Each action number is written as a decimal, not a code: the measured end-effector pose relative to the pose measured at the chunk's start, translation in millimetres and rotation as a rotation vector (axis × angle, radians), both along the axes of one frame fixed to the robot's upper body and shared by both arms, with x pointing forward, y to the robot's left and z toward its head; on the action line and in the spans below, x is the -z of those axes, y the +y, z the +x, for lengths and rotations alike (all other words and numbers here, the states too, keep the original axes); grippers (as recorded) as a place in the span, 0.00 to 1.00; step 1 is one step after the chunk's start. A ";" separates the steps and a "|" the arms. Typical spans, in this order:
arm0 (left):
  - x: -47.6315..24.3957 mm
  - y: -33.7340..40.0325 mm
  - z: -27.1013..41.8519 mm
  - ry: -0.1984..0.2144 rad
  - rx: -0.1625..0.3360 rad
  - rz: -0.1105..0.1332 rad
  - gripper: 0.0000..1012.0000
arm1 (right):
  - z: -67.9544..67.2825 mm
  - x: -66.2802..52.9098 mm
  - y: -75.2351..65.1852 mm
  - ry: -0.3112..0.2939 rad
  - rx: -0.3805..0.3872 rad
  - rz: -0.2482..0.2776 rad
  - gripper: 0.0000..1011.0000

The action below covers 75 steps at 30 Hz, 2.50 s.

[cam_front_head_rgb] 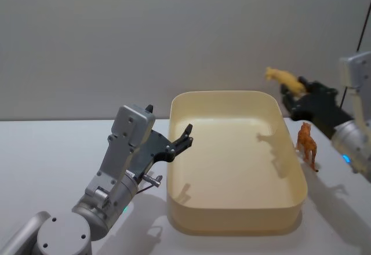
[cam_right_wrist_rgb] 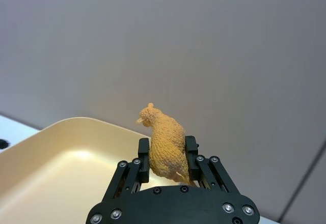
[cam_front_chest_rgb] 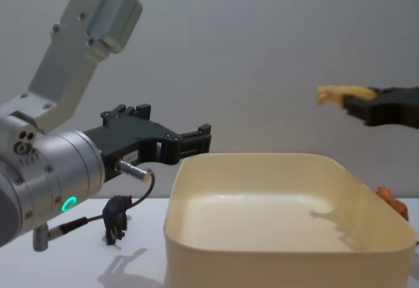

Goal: Pick up the toy alternately with two hands and place it into the central storage box.

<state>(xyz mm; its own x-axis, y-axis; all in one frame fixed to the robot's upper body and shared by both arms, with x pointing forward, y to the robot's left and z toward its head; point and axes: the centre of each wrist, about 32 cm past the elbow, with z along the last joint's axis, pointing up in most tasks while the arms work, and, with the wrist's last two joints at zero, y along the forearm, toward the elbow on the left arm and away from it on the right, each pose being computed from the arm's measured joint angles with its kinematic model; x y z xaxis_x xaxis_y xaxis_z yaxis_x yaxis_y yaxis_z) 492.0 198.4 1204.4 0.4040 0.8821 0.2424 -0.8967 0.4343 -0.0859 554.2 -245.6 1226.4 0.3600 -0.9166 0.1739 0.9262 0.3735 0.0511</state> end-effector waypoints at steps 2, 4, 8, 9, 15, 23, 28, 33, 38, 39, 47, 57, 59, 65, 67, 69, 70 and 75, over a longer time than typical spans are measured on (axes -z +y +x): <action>0.0 0.0 0.0 0.000 0.000 0.000 0.99 | 3.9 0.0 6.5 0.015 -0.035 0.002 0.39; 0.0 0.0 0.0 0.000 0.000 0.000 0.99 | 6.9 -0.3 11.1 0.027 -0.061 0.003 0.39; 0.0 0.0 0.0 0.000 0.000 0.000 0.99 | 14.8 2.6 22.8 0.068 -0.117 -0.003 0.40; 0.0 0.0 0.0 0.000 0.000 0.000 0.99 | 18.0 3.7 27.4 0.084 -0.137 -0.006 0.45; 0.0 0.0 0.0 0.000 0.000 0.000 0.99 | 31.6 9.5 46.7 0.150 -0.212 -0.023 0.62; 0.0 0.0 0.0 0.000 0.000 0.000 0.99 | 39.9 12.1 58.8 0.186 -0.259 -0.034 0.86; 0.0 0.0 0.0 0.000 0.000 0.000 0.99 | 40.2 10.7 58.2 0.174 -0.255 -0.033 0.99; 0.0 0.0 0.0 0.000 0.000 0.000 0.99 | 38.1 5.6 50.7 0.128 -0.225 -0.023 0.99; 0.0 0.0 0.0 0.000 0.000 0.000 0.99 | 34.2 -0.4 39.9 0.081 -0.181 -0.008 0.99; 0.0 0.0 0.0 0.000 0.000 0.000 0.99 | 33.3 -1.5 37.7 0.074 -0.173 -0.006 0.99; 0.0 0.0 0.0 0.000 0.000 0.000 0.99 | 18.0 -10.3 10.1 0.022 -0.076 0.022 0.99; 0.0 0.0 0.0 0.000 0.000 0.000 0.99 | -13.8 -10.5 -21.8 0.053 0.017 0.033 0.99; 0.0 0.0 0.0 0.000 0.000 0.000 0.99 | -17.7 -9.4 -24.9 0.062 0.026 0.030 0.99; 0.0 0.0 0.0 0.000 0.000 0.000 0.99 | -31.6 -5.2 -37.3 0.091 0.066 0.007 0.99; 0.0 0.0 0.0 0.000 0.000 0.000 0.99 | -35.2 -3.7 -41.0 0.100 0.082 -0.001 0.99; 0.0 0.0 0.0 0.000 0.000 0.000 0.99 | -37.8 -2.4 -43.7 0.105 0.094 -0.007 0.99; 0.0 0.0 0.0 0.000 0.000 0.000 0.99 | -39.7 -1.4 -46.0 0.109 0.106 -0.013 0.99; 0.0 0.0 0.0 0.000 0.000 0.000 0.99 | -43.8 1.9 -53.3 0.118 0.145 -0.032 0.99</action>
